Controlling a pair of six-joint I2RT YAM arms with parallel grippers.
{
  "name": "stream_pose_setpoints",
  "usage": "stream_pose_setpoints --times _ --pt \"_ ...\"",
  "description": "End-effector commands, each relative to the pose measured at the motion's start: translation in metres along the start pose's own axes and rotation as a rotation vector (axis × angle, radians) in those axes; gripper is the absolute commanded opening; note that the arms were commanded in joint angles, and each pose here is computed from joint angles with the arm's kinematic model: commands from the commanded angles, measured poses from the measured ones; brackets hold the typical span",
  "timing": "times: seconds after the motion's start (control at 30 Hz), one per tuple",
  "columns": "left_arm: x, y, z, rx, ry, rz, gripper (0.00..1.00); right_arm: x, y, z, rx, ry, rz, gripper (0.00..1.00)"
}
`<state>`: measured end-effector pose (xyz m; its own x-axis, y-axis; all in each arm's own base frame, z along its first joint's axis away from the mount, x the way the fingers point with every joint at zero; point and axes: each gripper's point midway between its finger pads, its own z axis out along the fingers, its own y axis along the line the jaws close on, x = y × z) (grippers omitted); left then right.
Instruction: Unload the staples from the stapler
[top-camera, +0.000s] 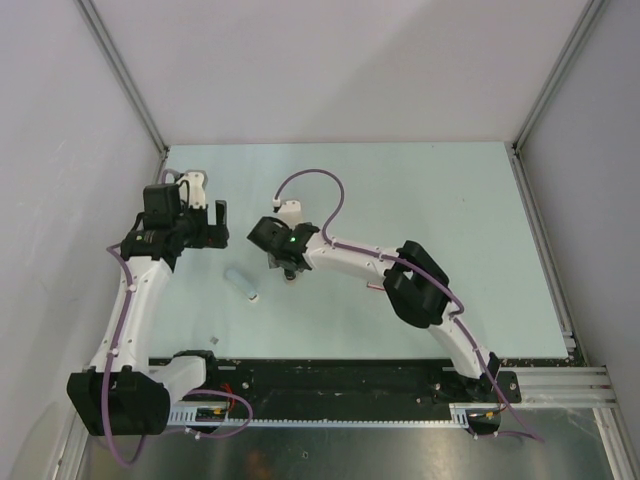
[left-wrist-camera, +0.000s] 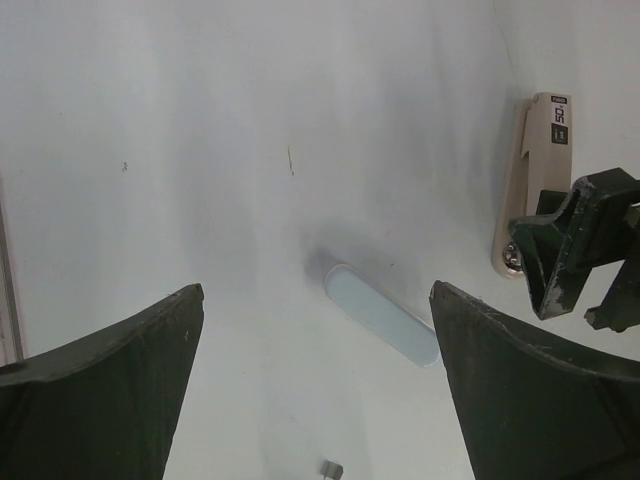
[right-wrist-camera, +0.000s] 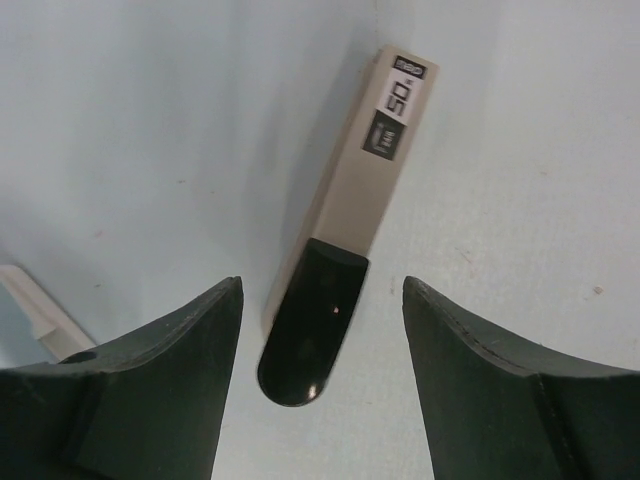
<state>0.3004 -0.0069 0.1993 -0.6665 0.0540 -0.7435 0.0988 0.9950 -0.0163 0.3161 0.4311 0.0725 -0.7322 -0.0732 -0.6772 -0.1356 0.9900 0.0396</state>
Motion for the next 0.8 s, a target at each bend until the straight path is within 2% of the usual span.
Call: stream_pose_setpoints --times 0.0,0.1,0.2,0.5,0.63,0.77 --pt "-0.006 0.0 -0.002 0.018 -0.03 0.051 0.99 -0.009 0.014 0.0 -0.024 0.004 -0.003 0.69" --pt "-0.002 -0.001 0.002 0.03 -0.015 0.05 0.99 -0.007 0.018 0.006 -0.02 0.025 -0.019 0.67" --pt "0.0 -0.001 0.005 0.032 0.0 0.052 0.99 -0.005 0.015 0.005 -0.019 0.039 -0.022 0.6" --pt "0.003 -0.007 0.005 0.067 0.0 0.054 0.99 0.003 -0.005 -0.005 -0.057 0.055 -0.003 0.21" --pt "0.008 -0.015 0.005 0.112 0.006 0.063 0.95 -0.003 0.005 -0.017 -0.121 0.039 0.017 0.03" --pt "0.014 -0.03 0.003 0.209 0.02 0.103 0.83 -0.016 0.02 -0.034 -0.215 0.014 0.065 0.0"
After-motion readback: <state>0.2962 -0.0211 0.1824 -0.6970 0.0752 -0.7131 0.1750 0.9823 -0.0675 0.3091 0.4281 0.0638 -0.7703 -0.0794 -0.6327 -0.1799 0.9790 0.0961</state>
